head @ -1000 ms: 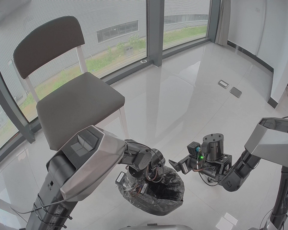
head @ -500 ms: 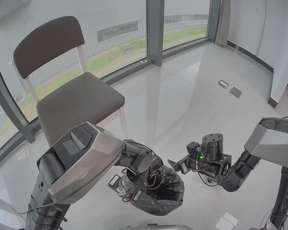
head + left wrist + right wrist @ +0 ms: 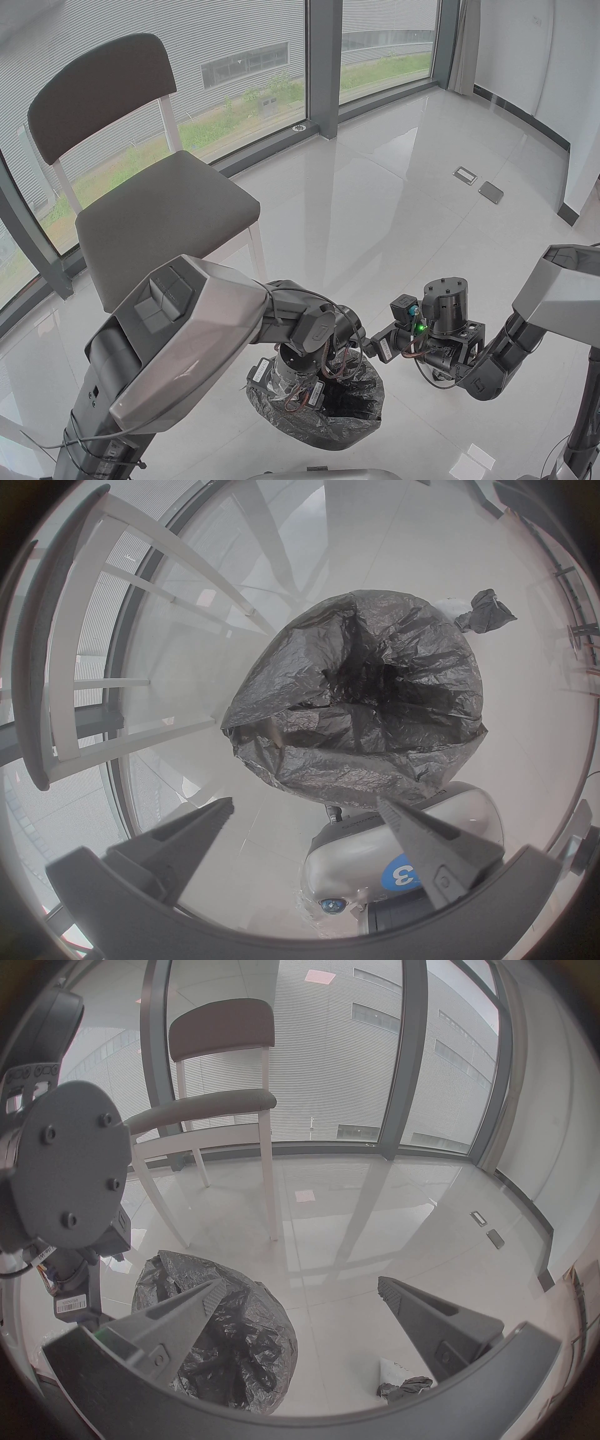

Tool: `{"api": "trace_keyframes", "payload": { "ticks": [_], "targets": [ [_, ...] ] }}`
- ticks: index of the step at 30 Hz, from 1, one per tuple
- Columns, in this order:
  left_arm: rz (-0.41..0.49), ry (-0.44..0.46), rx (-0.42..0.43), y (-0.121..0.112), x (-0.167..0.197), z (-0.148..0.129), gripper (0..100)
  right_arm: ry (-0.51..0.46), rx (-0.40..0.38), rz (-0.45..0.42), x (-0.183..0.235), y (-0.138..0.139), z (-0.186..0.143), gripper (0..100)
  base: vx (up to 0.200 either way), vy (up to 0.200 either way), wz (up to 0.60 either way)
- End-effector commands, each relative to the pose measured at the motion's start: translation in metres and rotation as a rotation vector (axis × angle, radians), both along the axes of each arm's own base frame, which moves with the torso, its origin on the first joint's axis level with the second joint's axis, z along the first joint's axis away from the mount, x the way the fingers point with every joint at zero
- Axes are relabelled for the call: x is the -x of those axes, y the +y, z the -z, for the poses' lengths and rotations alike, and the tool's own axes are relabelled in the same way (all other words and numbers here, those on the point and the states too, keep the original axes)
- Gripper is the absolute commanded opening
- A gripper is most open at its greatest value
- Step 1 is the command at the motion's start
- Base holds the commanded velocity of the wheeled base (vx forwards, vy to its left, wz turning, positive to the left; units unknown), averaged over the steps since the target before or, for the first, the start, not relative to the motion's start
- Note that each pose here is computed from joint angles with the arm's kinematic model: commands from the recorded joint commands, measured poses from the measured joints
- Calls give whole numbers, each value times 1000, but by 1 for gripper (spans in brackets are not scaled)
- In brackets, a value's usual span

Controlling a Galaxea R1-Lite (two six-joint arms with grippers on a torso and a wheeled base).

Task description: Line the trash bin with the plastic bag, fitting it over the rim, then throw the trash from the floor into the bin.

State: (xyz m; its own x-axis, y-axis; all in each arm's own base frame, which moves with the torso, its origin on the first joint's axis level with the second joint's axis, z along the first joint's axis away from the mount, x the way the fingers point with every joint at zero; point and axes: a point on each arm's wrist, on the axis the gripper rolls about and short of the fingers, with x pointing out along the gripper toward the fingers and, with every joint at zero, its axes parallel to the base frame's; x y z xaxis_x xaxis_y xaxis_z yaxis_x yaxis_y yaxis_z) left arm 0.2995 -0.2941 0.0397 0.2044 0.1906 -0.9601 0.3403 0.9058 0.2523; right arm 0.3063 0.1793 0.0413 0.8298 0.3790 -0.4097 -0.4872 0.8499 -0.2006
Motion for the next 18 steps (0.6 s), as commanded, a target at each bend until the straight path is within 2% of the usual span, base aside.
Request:
{"api": "trace_keyframes", "payload": {
  "ticks": [1,8,9,13,16,17,18],
  "targets": [
    [-11,-12,12,1,3,-12,100,19,11,-11,5,-1,4,100,0,0,0],
    [-48,-116,112,24,5,-80,100,70,29,-100,15,17,21,100,0,0,0],
    [-48,-116,112,24,5,-80,100,70,29,-100,15,17,21,100,0,0,0],
    [-114,-177,155,58,4,-125,100,108,53,-173,24,41,43,100,0,0,0],
    [-148,-212,162,80,6,-143,100,115,58,-211,27,57,52,100,0,0,0],
    [-148,-212,162,80,6,-143,100,115,58,-211,27,57,52,100,0,0,0],
    [-166,-230,165,91,9,-152,100,119,60,-232,29,66,59,100,0,0,0]
  ]
}}
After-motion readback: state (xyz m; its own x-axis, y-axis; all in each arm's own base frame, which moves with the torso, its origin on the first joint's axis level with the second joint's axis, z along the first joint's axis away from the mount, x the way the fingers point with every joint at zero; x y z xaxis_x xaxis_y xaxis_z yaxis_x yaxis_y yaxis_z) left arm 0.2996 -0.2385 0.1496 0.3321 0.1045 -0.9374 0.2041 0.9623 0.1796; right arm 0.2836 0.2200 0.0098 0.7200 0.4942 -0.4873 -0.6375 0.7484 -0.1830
